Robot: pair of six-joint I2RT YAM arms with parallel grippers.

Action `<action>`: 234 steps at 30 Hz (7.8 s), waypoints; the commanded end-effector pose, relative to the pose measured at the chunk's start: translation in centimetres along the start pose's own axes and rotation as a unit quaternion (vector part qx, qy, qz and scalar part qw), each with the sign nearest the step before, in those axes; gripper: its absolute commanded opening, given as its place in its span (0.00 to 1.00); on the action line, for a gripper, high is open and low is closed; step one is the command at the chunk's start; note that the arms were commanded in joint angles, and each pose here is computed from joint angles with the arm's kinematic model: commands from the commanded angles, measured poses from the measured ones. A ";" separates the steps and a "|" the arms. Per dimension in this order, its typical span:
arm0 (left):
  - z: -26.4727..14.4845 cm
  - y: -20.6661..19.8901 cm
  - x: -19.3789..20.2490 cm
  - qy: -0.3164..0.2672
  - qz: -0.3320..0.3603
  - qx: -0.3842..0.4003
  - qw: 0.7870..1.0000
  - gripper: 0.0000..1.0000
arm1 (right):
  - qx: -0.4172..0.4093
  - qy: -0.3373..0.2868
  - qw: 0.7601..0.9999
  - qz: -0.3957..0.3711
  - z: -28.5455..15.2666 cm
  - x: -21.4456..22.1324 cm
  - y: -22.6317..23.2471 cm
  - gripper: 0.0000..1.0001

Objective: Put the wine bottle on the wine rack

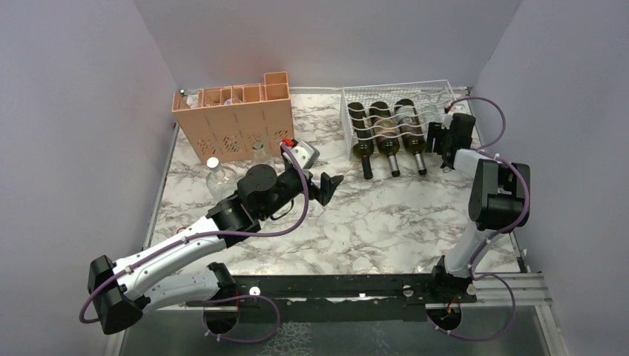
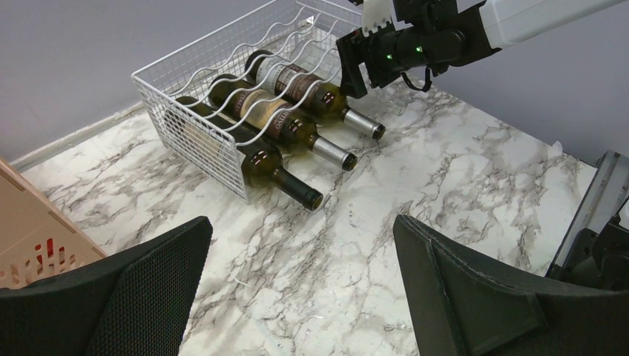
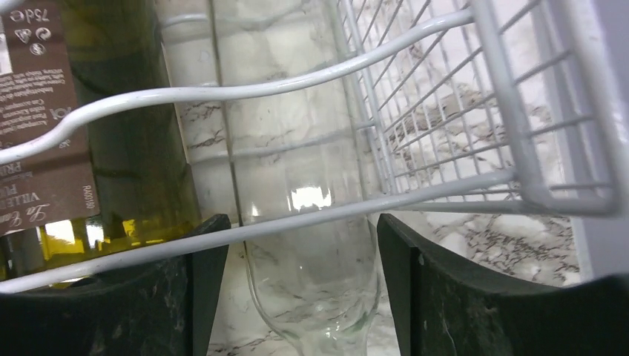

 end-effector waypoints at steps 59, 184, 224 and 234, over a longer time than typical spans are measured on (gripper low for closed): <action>-0.3 -0.4 -2.3 -0.026 -0.013 0.011 1.000 0.99 | 0.091 0.028 0.984 0.151 -4.4 1.2 -1.7 0.45; -12.5 9.7 -17.7 -0.157 0.020 -0.236 0.959 0.99 | -0.588 -0.090 0.794 -0.129 -34.1 -4.4 50.9 0.67; -11.5 9.8 -12.3 -0.066 0.097 -0.234 0.965 0.99 | -0.439 -0.250 0.862 -0.045 -36.2 -8.0 39.6 0.11; -5.5 2.1 -2.7 -0.012 0.085 -0.019 0.996 0.99 | -0.369 -0.215 0.904 0.034 -38.3 -8.4 30.4 0.08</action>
Point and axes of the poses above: each gripper's point midway between its finger pads, its own z axis out along the fingers, its own y axis along the line the jaws close on, x = y × z, the point moved 1 cm from there along -z, back along the fingers, and after that the axes turned 5 degrees about z, right-handed, at the moved point
